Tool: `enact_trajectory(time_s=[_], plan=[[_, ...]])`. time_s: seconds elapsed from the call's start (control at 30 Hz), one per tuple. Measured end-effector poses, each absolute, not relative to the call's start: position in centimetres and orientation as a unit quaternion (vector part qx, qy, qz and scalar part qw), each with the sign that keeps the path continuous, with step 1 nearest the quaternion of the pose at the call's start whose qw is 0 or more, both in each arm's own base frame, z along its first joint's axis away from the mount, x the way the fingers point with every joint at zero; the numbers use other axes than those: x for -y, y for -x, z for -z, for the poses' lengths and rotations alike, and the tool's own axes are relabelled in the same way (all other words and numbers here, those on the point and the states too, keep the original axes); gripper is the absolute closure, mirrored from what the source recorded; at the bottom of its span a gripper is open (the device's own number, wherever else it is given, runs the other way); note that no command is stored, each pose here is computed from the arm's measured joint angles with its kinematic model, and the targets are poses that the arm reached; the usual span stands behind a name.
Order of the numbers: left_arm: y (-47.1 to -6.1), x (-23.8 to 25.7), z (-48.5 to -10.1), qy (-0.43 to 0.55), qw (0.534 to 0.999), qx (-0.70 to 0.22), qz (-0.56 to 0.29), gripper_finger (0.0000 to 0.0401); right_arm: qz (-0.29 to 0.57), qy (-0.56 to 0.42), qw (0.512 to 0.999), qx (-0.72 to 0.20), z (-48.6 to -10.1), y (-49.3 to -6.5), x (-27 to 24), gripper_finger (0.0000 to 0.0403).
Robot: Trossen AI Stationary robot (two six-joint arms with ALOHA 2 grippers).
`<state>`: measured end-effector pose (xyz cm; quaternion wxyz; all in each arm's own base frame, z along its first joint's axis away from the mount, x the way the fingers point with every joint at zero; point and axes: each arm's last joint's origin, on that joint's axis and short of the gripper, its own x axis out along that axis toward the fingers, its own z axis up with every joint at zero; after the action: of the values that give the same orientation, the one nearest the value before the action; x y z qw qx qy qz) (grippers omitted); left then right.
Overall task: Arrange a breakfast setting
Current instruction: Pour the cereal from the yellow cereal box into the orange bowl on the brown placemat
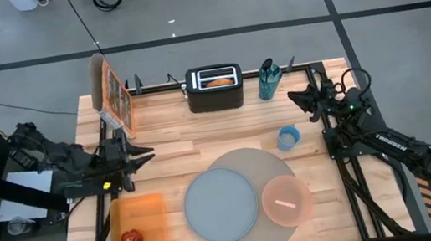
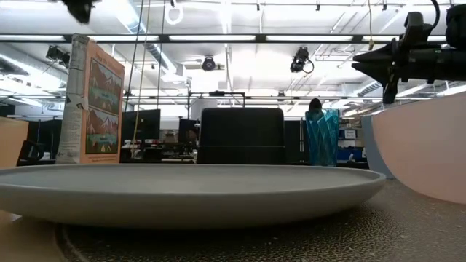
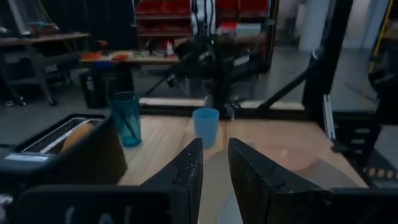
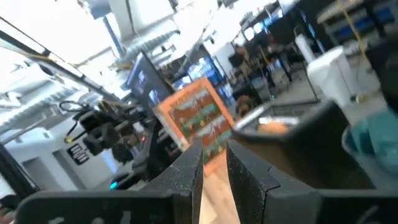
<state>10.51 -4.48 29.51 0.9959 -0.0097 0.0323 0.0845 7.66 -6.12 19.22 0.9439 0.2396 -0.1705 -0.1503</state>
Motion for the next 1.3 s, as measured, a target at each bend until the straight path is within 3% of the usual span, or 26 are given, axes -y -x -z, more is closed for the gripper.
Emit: enact_trajectory(time_s=[0.3, 0.5, 0.7, 0.97, 1.07, 1.3], plan=[[-9.3, 4.1, -31.9, 0.100, 0.946, -0.213, -0.224, 0.0319, 0.100, -0.085, 0.945, 0.301, -22.3, -6.7, 4.9, 0.0325], [-7.9, 2.9, -31.3, 0.190, 0.878, -0.287, -0.332, 0.0319, 0.136, 0.001, 0.916, 0.377, -23.5, -5.9, 4.4, 0.0325], [-9.0, 3.8, -29.4, 0.272, 0.812, -0.372, -0.357, 0.0319, 0.128, 0.027, 0.917, 0.377, -23.7, -5.8, 4.2, 0.0325], [-10.6, 4.6, -27.0, 0.241, 0.741, -0.418, -0.468, 0.0314, 0.133, 0.071, 0.921, 0.359, -23.5, -5.9, 4.2, 0.0325], [-11.0, 4.8, -26.7, 0.239, 0.733, -0.420, -0.479, 0.0288, 0.131, 0.072, 0.930, 0.335, -23.2, -6.3, 4.4, 0.0325], [-11.4, 3.1, -27.0, 0.247, 0.727, -0.356, -0.534, 0.0182, 0.127, 0.073, 0.939, 0.310, -23.4, -6.9, 4.9, 0.0325]])
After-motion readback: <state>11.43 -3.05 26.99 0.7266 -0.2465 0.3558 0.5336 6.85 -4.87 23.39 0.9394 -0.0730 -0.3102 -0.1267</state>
